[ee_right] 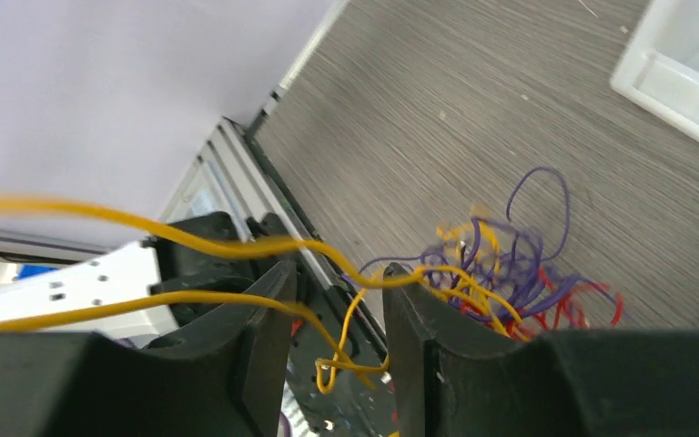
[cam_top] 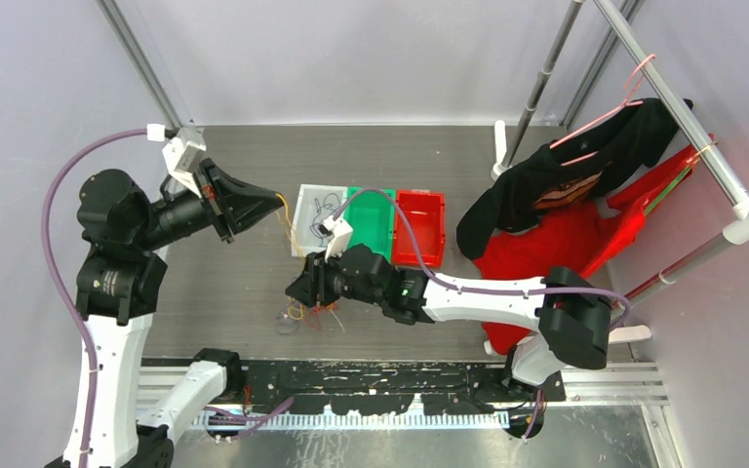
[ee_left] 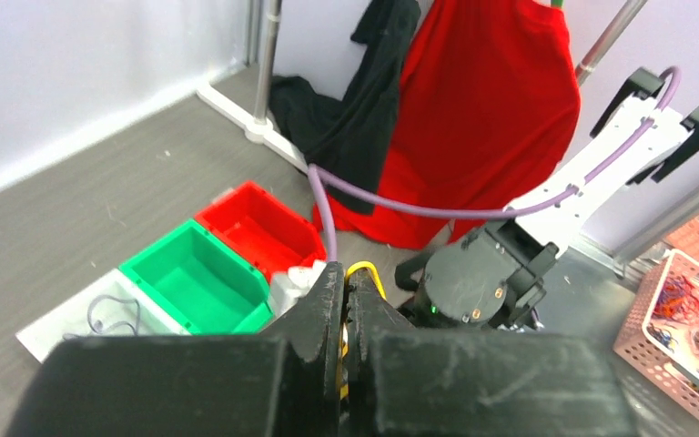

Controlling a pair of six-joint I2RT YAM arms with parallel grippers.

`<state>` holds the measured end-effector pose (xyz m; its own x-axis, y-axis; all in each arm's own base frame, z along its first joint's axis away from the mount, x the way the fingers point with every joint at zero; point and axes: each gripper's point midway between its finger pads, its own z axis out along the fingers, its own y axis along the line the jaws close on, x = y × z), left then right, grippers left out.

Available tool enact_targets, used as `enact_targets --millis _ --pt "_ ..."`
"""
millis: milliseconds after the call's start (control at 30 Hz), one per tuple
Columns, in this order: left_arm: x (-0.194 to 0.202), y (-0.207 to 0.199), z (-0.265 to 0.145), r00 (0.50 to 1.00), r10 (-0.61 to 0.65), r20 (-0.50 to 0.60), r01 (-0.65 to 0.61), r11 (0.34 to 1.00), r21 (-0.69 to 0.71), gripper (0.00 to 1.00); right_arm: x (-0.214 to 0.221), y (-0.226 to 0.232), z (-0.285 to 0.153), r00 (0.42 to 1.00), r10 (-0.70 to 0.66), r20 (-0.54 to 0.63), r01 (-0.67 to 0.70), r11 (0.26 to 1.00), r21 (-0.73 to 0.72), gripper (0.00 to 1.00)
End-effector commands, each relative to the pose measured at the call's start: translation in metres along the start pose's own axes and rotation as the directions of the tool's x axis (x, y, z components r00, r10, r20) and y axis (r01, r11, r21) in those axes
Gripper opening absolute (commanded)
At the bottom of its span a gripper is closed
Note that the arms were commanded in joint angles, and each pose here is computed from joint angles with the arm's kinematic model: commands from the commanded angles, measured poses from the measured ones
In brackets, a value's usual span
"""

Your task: Untangle the cables

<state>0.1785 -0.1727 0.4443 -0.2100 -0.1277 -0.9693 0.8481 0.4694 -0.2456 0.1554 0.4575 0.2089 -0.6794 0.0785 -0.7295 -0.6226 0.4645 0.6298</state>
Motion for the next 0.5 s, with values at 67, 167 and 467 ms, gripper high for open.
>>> enact_targets --millis 67,167,467 --pt "-0.059 -0.006 -0.009 0.975 0.192 0.109 -0.183 0.979 -0.087 0.00 0.028 -0.044 -0.006 0.999 -0.046 -0.009 0.047 0.992 0.114 0.44" --pt "-0.083 -0.001 -0.016 0.950 0.279 0.137 -0.254 0.951 -0.179 0.00 0.041 -0.065 -0.013 0.999 -0.054 -0.009 0.055 0.985 0.161 0.45" --pt "-0.131 0.005 -0.031 0.887 0.429 0.174 -0.355 0.872 -0.338 0.00 0.071 -0.108 -0.026 0.996 -0.079 -0.045 0.088 0.961 0.263 0.44"
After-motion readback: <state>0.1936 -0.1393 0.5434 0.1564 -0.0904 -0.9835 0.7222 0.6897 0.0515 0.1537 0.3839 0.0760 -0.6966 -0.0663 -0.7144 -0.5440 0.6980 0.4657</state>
